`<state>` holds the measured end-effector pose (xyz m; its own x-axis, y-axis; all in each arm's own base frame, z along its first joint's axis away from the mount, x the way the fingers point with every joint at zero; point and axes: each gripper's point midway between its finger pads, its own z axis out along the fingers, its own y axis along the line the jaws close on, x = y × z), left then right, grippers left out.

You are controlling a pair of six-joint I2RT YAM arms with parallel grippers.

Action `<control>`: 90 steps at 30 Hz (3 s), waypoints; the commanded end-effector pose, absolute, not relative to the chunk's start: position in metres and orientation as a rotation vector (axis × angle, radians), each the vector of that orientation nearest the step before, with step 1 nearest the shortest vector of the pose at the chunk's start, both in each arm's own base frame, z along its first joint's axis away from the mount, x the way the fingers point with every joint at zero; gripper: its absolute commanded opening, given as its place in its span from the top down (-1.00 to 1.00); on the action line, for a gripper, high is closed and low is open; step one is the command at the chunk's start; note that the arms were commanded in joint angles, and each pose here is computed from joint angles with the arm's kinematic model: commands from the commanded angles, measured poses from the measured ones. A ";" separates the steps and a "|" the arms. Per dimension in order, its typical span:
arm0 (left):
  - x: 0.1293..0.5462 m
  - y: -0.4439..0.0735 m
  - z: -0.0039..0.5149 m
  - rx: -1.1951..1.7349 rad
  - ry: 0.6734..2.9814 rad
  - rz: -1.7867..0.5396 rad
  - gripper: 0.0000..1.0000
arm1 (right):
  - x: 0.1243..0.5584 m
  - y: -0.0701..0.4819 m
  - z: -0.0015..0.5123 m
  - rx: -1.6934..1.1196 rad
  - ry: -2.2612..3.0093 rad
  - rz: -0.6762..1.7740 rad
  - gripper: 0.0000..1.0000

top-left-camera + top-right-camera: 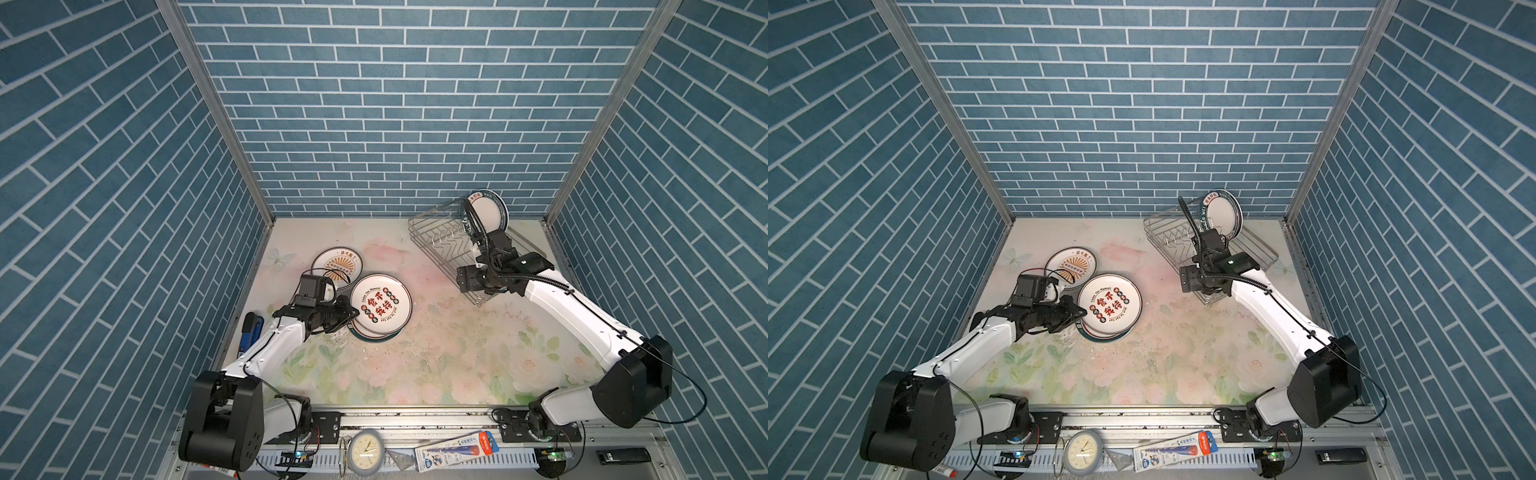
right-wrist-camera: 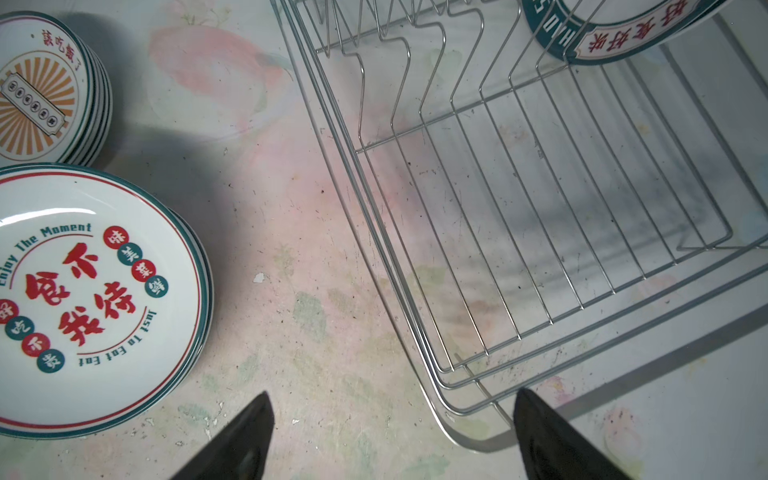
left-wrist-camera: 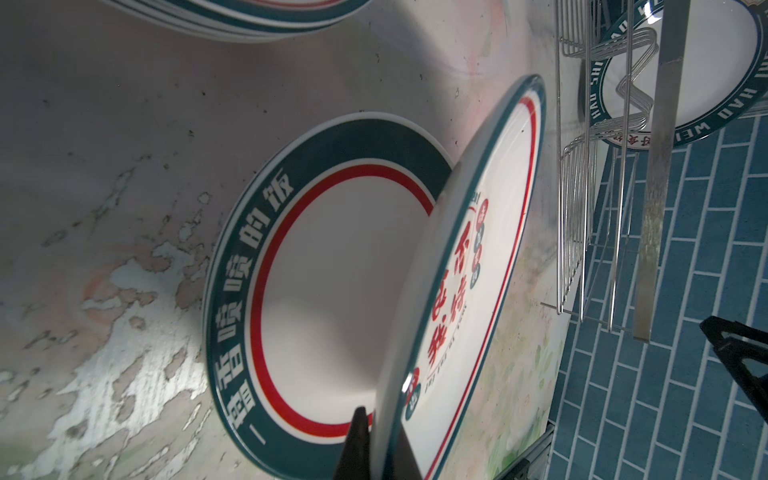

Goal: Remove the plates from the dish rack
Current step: 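Open the right gripper and withdraw it toward the rack while the left holds the plate, then lower the red-lettered plate flat onto the plate stack with the left gripper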

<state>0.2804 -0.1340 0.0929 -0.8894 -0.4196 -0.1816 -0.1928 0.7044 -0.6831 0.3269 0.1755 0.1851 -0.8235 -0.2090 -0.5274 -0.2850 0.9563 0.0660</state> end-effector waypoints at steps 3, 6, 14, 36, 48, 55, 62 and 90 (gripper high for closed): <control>0.283 -0.132 0.083 -0.458 2.607 -0.952 1.00 | 0.336 0.184 0.175 -0.401 2.606 0.226 -0.55; 0.283 -0.131 0.078 -0.463 2.618 -0.939 1.00 | 0.342 0.187 0.167 -0.398 2.626 0.230 -0.35; 0.281 -0.126 0.064 -0.481 2.647 -0.915 1.00 | 0.349 0.187 0.142 -0.386 2.675 0.218 0.15; 0.270 -0.120 0.047 -0.502 2.685 -0.903 1.00 | 0.307 0.178 0.092 -0.329 2.789 0.287 1.00; 0.271 -0.121 0.044 -0.500 2.691 -0.907 1.00 | 0.270 0.164 0.069 -0.346 2.862 0.144 1.00; 0.274 -0.122 0.044 -0.496 2.689 -0.911 1.00 | 0.265 0.147 0.074 -0.348 2.848 -0.059 1.00; 0.275 -0.122 0.045 -0.497 2.690 -0.912 1.00 | 0.254 0.157 0.070 -0.386 2.845 -0.118 1.00; 0.267 -0.107 0.049 -0.546 2.733 -0.773 0.06 | 0.239 0.177 0.054 -0.428 2.863 -0.045 1.00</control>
<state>0.2782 -0.1184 0.0537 -0.8995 -0.4122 -0.1447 -0.2481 0.7546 -0.6074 0.3331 0.2145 0.1110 -0.6938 -0.4120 -0.5907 -0.4307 0.8947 -0.1181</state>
